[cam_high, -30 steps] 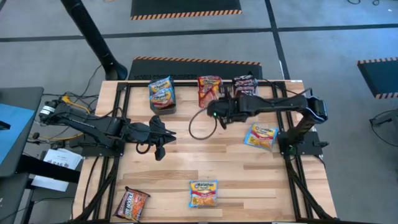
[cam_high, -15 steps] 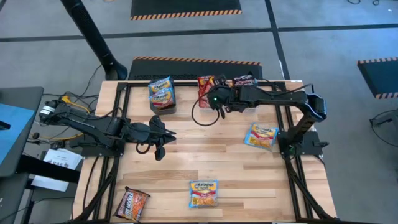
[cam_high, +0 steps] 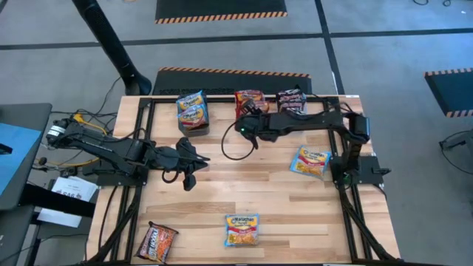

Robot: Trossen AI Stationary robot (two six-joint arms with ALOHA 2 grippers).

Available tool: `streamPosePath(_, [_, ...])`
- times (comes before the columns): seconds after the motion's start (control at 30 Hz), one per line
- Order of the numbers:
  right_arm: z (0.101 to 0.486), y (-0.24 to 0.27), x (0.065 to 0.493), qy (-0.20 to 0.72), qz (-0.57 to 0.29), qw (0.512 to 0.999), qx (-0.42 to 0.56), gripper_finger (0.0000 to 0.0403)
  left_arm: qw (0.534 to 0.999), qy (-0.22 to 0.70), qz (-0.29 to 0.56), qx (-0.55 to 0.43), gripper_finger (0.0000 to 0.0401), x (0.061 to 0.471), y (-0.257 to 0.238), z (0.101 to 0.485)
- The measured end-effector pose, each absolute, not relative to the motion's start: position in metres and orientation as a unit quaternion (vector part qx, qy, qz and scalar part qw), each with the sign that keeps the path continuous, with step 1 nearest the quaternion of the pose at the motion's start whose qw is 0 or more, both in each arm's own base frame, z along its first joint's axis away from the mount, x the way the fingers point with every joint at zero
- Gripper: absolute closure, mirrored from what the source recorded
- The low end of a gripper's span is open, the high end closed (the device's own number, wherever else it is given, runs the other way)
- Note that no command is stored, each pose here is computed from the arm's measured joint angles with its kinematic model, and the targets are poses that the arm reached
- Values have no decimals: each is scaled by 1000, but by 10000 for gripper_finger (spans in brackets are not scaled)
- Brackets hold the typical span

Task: Sort Maruchan noodles
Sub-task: Put the red noodle pack into the left transparent bin

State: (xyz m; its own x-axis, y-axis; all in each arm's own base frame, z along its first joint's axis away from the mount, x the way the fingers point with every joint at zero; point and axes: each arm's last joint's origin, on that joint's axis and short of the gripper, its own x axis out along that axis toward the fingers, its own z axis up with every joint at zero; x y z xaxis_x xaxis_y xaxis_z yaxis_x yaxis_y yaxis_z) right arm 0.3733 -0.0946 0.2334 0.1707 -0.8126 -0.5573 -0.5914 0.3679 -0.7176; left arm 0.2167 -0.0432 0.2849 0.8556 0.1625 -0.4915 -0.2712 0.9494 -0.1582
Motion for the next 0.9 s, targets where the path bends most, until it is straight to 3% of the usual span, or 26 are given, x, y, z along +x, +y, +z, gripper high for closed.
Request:
streamPosePath(0.3, [227, -98, 375, 641, -93, 525, -553, 396, 956, 247, 114, -110, 401, 216, -43, 284])
streamPosePath(0.9, [228, -98, 376, 639, -122, 530, -544, 329, 956, 247, 114, -111, 401, 216, -43, 284])
